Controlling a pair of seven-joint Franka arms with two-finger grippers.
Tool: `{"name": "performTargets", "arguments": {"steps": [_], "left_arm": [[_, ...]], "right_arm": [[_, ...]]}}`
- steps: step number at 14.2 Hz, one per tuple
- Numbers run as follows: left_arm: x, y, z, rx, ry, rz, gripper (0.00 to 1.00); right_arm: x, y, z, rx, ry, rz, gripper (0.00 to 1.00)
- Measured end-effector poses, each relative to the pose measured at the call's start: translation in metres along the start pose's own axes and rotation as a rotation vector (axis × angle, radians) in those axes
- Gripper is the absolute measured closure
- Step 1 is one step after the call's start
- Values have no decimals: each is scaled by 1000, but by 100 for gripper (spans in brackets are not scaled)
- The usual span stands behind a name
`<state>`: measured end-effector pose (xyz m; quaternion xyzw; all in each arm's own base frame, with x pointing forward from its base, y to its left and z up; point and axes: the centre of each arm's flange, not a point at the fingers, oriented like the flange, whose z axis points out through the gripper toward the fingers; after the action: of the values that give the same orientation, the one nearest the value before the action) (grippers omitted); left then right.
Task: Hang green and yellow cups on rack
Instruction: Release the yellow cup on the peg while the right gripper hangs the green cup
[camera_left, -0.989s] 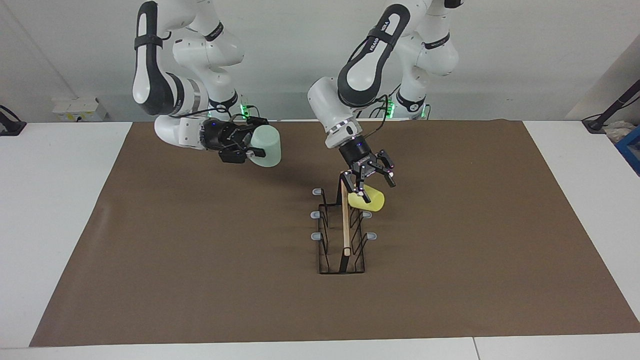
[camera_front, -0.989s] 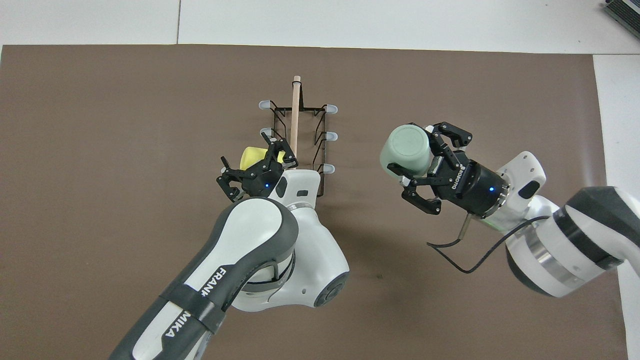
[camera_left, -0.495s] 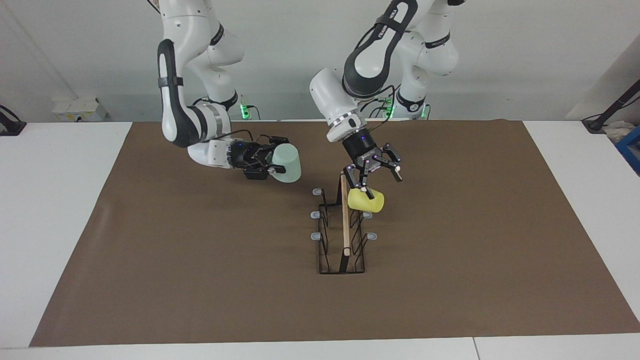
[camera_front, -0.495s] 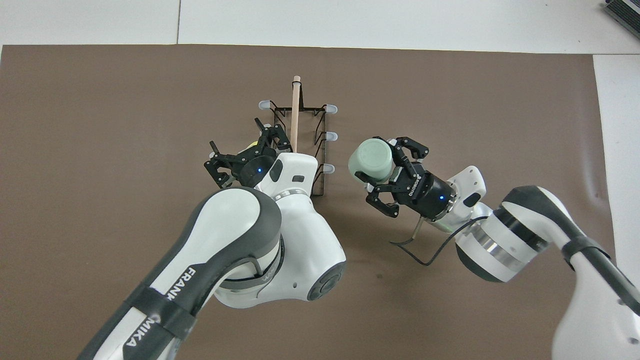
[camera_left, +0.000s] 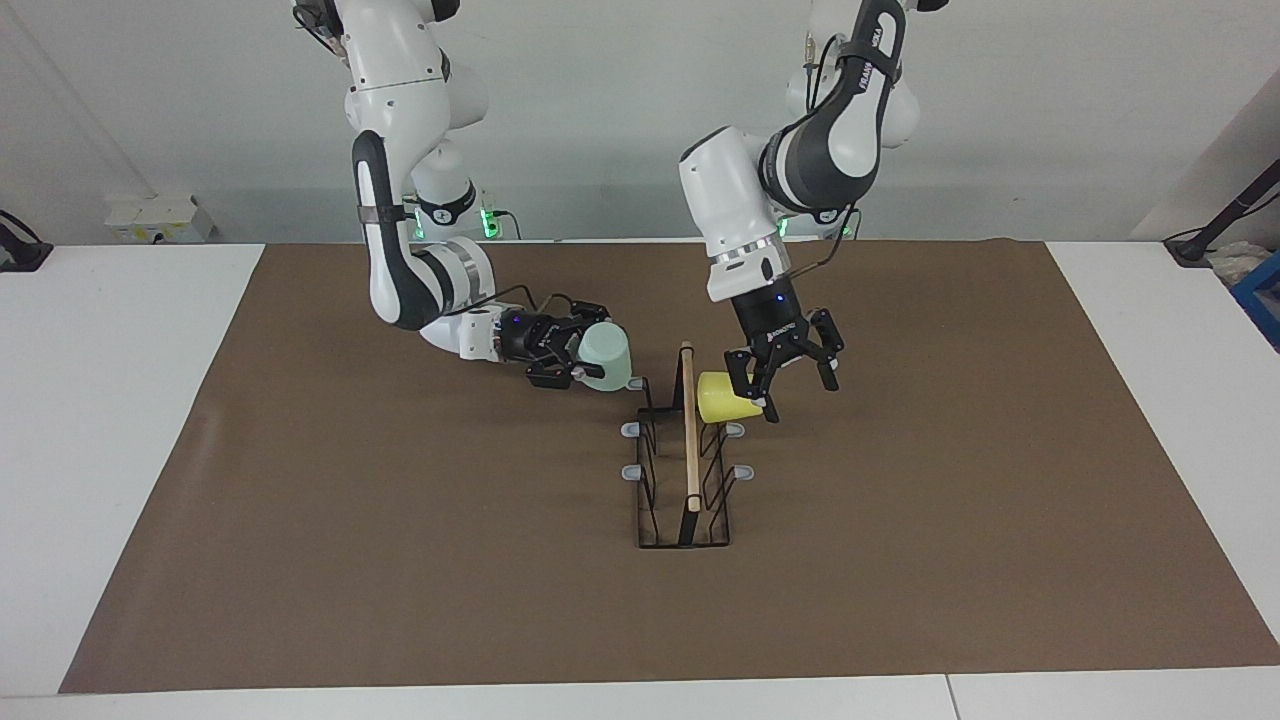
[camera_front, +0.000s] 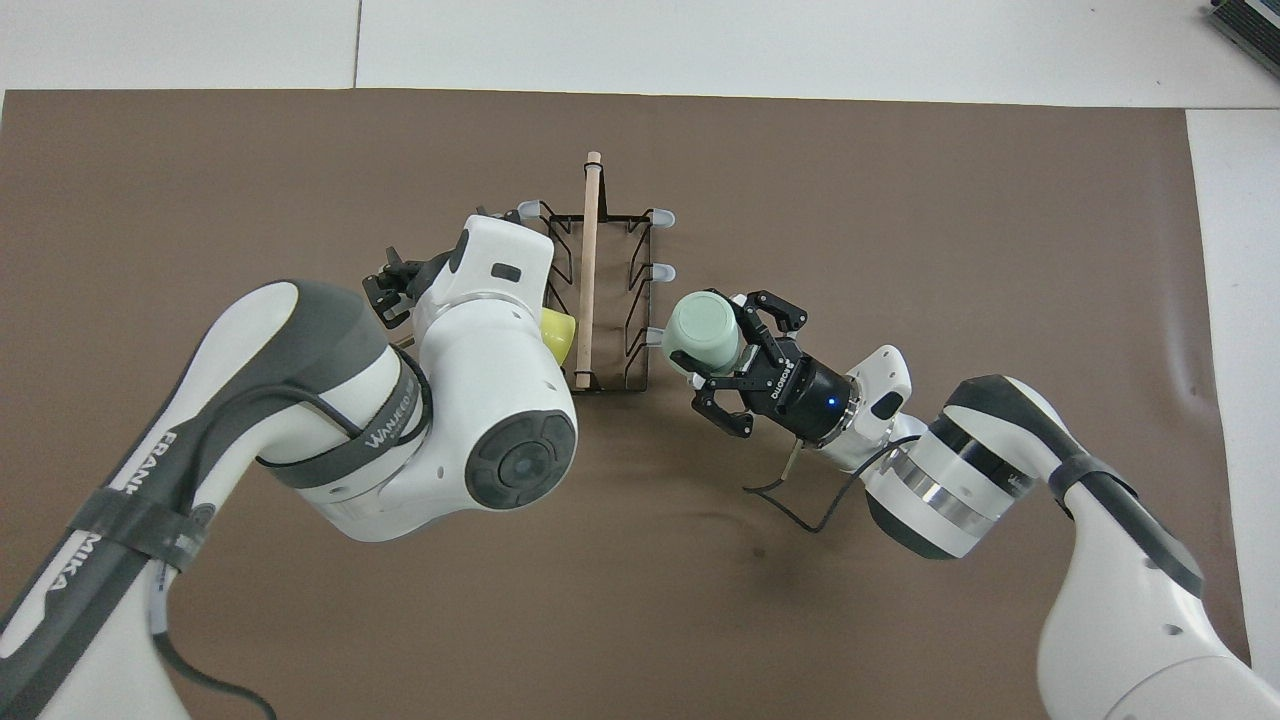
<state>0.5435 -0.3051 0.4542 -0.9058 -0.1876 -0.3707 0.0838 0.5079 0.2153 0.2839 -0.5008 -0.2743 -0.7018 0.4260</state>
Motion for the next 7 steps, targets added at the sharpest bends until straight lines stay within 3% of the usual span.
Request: {"name": "performTargets", "arguments": {"steps": [4, 6, 7], "left_arm": [[18, -18, 16, -57, -233, -43, 3], [22, -25, 23, -83, -323, -57, 20], [23, -29, 26, -92, -358, -59, 20]], "right_arm": [[-6, -18, 21, -20, 4, 17, 30], [-7, -15, 22, -27, -10, 12, 30], [-6, -14, 21, -30, -14, 10, 30]]}}
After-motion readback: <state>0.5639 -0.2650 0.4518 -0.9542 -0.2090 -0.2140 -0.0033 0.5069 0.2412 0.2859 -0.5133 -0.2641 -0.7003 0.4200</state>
